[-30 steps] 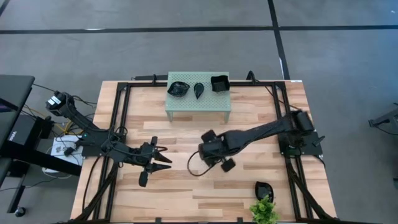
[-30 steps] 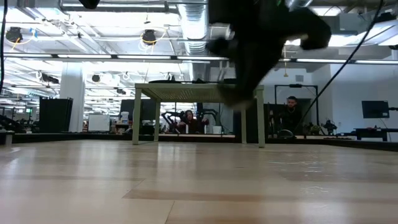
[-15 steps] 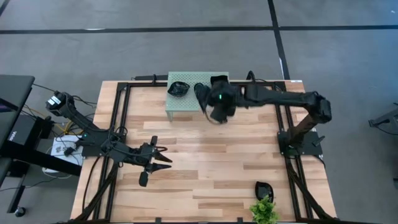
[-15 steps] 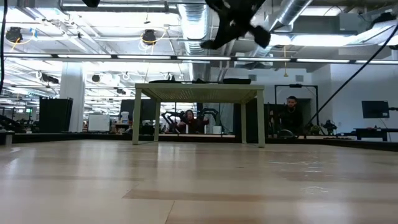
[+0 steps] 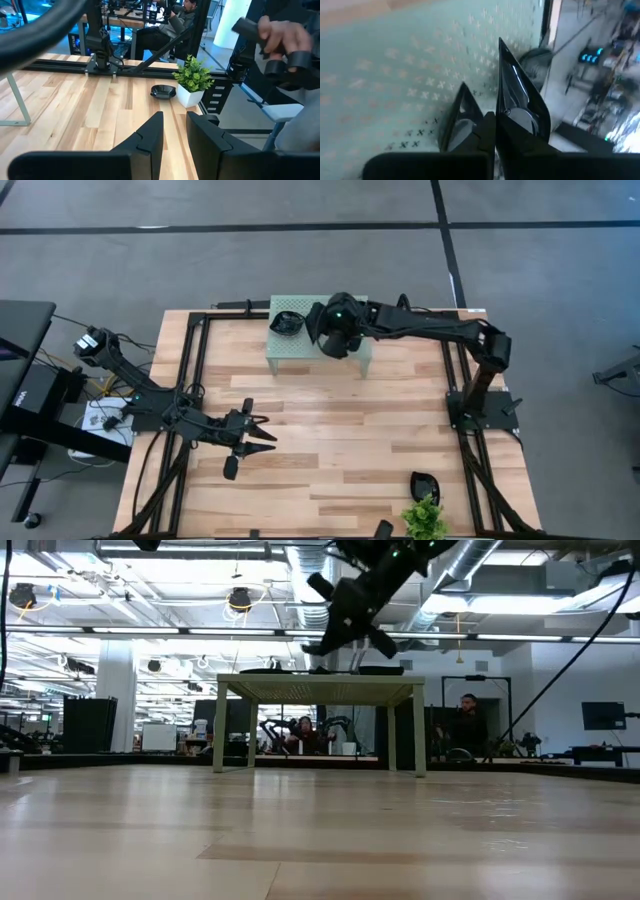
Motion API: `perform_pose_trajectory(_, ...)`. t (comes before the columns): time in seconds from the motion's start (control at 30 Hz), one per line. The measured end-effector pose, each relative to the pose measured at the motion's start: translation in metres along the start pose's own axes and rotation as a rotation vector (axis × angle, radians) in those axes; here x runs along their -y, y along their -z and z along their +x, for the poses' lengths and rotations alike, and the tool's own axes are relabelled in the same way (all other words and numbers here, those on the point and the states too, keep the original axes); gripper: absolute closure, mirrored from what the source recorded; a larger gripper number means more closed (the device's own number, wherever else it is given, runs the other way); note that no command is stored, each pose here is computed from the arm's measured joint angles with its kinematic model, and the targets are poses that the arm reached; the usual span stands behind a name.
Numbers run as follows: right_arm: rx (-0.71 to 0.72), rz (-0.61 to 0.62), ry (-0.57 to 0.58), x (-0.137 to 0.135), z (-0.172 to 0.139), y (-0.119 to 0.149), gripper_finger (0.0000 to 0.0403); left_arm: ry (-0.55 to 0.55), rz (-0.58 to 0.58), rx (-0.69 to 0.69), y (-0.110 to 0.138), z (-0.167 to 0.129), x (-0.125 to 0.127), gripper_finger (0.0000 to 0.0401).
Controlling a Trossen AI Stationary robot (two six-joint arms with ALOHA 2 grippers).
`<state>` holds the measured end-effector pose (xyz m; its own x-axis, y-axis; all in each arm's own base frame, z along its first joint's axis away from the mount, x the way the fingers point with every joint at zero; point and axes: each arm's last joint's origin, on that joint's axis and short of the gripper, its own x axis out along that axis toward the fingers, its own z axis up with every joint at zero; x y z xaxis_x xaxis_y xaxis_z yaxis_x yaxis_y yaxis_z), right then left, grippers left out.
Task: Pick & Place Mini shaped plates
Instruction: Stack the drop-shaped plate on top of the other drop-shaped plates on the shelf
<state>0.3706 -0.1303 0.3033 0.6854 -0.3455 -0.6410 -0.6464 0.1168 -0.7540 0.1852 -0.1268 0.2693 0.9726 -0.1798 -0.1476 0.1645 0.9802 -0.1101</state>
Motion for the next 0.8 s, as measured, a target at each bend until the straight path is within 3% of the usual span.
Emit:
perform_pose_trajectory(0.2, 0.076, 0.225, -0.005, -0.002, 0.001, 0.014, 0.0398, -0.001, 0.002, -0.004, 0.001, 0.000, 0.000, 0.0316)
perform_pose_trajectory(0.63, 0.067, 0.263, -0.030, -0.007, 0.005, 0.028, 0.0387, -0.006, 0.003, -0.006, 0.001, 0.000, -0.001, 0.0316)
perform_pose_trajectory(0.8, 0.066, 0.354, -0.029, -0.006, 0.005, 0.025, 0.0369, -0.006, 0.002, -0.006, 0.001, 0.000, -0.001, 0.0316)
